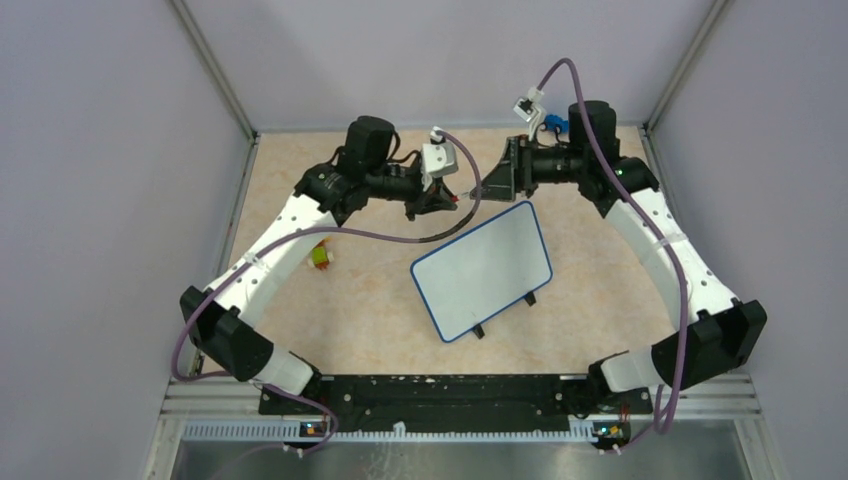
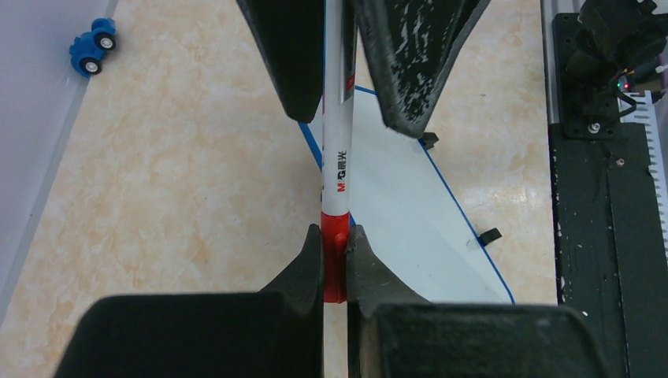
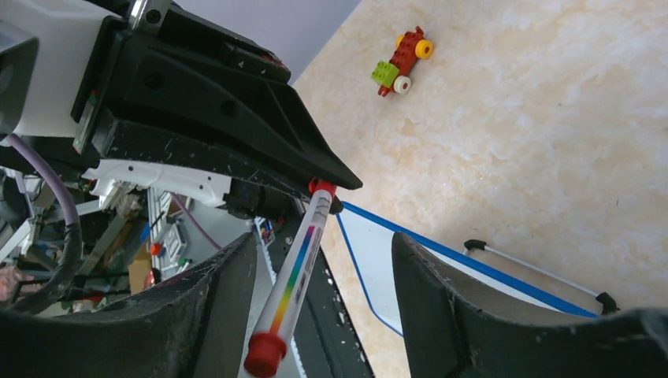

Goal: Write a sentence on the whiteboard
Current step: Open the whiteboard marker at the center of the board.

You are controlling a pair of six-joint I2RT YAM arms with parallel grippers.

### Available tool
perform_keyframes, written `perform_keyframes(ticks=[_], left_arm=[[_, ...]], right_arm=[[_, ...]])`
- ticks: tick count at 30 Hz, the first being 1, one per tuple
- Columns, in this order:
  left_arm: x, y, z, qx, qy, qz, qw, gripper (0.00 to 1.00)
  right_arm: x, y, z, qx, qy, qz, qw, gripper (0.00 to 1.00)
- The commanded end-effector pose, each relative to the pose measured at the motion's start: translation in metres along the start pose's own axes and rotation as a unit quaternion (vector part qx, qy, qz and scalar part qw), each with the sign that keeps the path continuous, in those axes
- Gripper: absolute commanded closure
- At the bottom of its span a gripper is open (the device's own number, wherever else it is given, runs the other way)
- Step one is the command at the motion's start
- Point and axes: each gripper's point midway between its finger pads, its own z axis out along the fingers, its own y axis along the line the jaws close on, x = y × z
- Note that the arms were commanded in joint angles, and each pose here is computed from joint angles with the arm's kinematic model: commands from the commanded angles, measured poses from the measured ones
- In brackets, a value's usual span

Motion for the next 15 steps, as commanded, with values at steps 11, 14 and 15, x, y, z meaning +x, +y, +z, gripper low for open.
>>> perform_keyframes(ticks=[11,14,15], left_arm=[[0.006,-0.020,0.011,0.008,0.050,0.078,0.996,1.00],[0.007,-0.020,0.013,0.007,0.055,0.084,0.995,1.00],[0.008,-0.020,0.013,0.007,0.060,0.086,0.994,1.00]], right_arm=[[0.021,0.004,0.016,-0.005,0.048,-0.024,0.999,0.65],[0.027,0.001,0.016,-0.001,0.059,-0.023,0.998,0.67],[0.029,0.000,0.016,0.001,0.063,-0.024,0.998,0.67]])
